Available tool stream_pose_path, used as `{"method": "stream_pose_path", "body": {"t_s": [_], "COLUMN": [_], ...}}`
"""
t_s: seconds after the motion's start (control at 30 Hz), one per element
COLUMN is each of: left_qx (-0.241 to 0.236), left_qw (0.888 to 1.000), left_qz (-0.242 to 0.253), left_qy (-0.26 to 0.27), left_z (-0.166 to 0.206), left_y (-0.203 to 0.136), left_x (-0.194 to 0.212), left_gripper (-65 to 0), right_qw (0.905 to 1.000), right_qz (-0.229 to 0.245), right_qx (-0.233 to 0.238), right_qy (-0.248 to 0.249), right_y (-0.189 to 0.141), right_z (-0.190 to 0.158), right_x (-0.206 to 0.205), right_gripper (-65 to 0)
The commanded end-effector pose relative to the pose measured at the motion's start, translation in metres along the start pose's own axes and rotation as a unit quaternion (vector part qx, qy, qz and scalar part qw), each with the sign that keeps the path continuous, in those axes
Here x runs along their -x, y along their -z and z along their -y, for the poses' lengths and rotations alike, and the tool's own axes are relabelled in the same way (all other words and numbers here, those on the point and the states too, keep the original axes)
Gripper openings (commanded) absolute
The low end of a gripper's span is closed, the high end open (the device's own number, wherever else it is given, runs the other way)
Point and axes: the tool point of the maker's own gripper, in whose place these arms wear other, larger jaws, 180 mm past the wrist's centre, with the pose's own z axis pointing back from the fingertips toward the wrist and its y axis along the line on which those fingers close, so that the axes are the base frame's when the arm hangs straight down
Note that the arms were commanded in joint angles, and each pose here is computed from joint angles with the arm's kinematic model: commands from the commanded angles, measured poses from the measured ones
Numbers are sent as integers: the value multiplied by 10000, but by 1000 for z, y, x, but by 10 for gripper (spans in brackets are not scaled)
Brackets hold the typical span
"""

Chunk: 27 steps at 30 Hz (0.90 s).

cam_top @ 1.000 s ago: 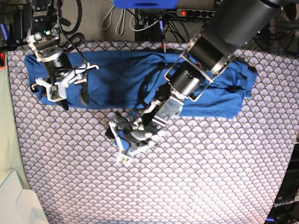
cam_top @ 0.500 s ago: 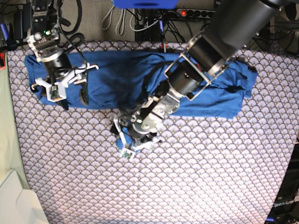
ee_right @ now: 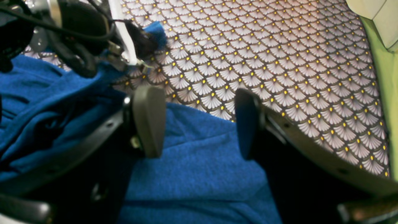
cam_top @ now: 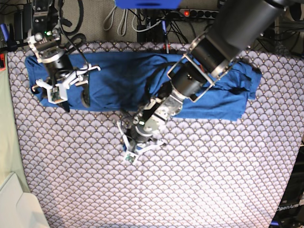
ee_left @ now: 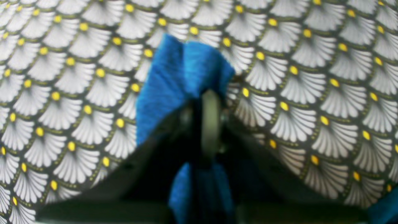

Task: Fold the T-shirt properly
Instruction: 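Lift the sleeve with the left gripper and fold it back onto the shirt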

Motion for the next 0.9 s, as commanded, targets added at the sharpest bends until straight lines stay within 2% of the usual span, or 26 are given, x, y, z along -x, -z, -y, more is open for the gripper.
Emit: {"method": "stream_pose_path", "body": {"t_s": [0.0,0.03,0.1,0.37,0.5,0.63,0.87], "left_qx": [6,8,26,246,515,343,-64], "left_qw": [10000,10000,10000,9993,9960,9924,9867], "left_qz": [-45,-53,-19,256,405,459,656], "left_qy": [-23,-30,-37,-106,-606,-1087,-1488], "left_z": [0,0,2,19,30,-13,-82], "left_y": [0,0,0,-9,-28,-54,-119], "left_x": [-6,-6,-9,-34,-62,-62,-43], "left_gripper": [-648,-631,-650,-647,-647,-647,-647], "right_qw": [9996,9996,9996,9995,9994,9989,9984], "right_qz": [290,290,283,317,331,425,493], "right_qx": [0,0,0,11,98,198,276], "right_qy": [-16,-16,-16,-37,-42,-68,-77], "right_y": [-1,-1,-1,0,-1,1,2], "right_z": [2,2,2,3,9,17,23], "right_x": [-16,-16,-15,-18,-19,-26,-31], "right_gripper": [-284,-284,-284,-284,-284,-284,-284]}}
